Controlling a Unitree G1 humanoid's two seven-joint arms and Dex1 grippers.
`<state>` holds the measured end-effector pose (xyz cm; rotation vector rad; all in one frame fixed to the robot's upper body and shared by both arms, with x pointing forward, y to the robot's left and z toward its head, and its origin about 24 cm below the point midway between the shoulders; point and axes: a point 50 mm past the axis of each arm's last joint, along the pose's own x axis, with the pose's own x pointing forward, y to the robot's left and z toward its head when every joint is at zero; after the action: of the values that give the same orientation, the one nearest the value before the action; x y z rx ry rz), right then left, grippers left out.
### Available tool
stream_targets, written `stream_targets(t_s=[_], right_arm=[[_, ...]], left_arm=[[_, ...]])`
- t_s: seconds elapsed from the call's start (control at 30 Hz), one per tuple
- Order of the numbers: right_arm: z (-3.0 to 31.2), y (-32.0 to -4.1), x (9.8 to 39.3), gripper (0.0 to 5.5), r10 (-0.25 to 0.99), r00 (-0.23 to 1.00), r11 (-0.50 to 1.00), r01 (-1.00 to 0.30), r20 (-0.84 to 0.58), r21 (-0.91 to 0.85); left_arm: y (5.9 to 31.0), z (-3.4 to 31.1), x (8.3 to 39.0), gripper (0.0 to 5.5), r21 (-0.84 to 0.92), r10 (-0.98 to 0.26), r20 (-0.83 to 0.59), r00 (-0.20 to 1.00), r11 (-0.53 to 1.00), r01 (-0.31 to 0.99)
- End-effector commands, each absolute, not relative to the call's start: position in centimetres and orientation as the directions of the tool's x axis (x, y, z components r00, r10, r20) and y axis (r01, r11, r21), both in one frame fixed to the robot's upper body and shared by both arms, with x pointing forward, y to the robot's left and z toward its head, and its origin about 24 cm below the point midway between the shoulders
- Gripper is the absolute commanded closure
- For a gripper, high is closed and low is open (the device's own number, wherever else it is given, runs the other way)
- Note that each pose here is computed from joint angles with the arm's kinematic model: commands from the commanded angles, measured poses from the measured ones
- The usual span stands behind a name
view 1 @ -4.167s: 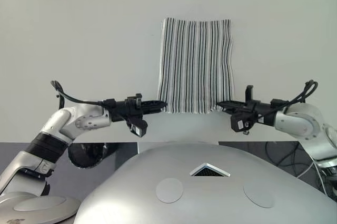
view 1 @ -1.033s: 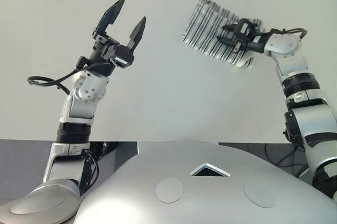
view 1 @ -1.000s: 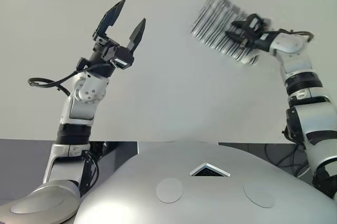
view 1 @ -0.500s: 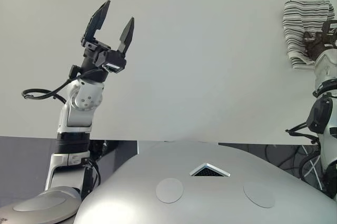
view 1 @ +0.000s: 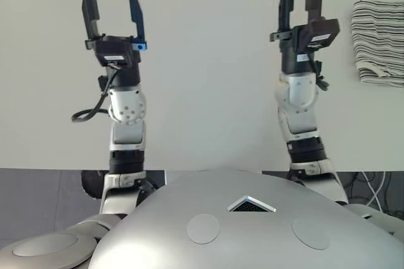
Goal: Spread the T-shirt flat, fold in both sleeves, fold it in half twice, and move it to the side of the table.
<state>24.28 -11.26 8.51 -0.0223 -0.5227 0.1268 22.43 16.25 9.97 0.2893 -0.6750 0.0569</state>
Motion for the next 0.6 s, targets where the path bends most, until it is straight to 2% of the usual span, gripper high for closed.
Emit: stream_targets(t_s=[0.03,0.5,0.6], right_arm=[[8.7,-11.2,23.8,3.77,0.102,0.837,0.995,-0.074,0.538,-0.072],[9.8,-11.4,23.7,3.77,0.144,0.786,0.989,-0.098,0.602,-0.11],[9.7,-11.3,23.5,3.3,0.174,0.78,0.984,-0.121,0.6,-0.128]], left_arm=[[16.3,9.6,22.5,2.7,0.247,-0.05,0.637,0.769,0.959,-0.142],[15.4,10.5,22.2,2.7,0.256,-0.112,0.681,0.724,0.962,-0.091],[15.1,10.3,22.2,2.66,0.257,-0.113,0.675,0.729,0.962,-0.089]])
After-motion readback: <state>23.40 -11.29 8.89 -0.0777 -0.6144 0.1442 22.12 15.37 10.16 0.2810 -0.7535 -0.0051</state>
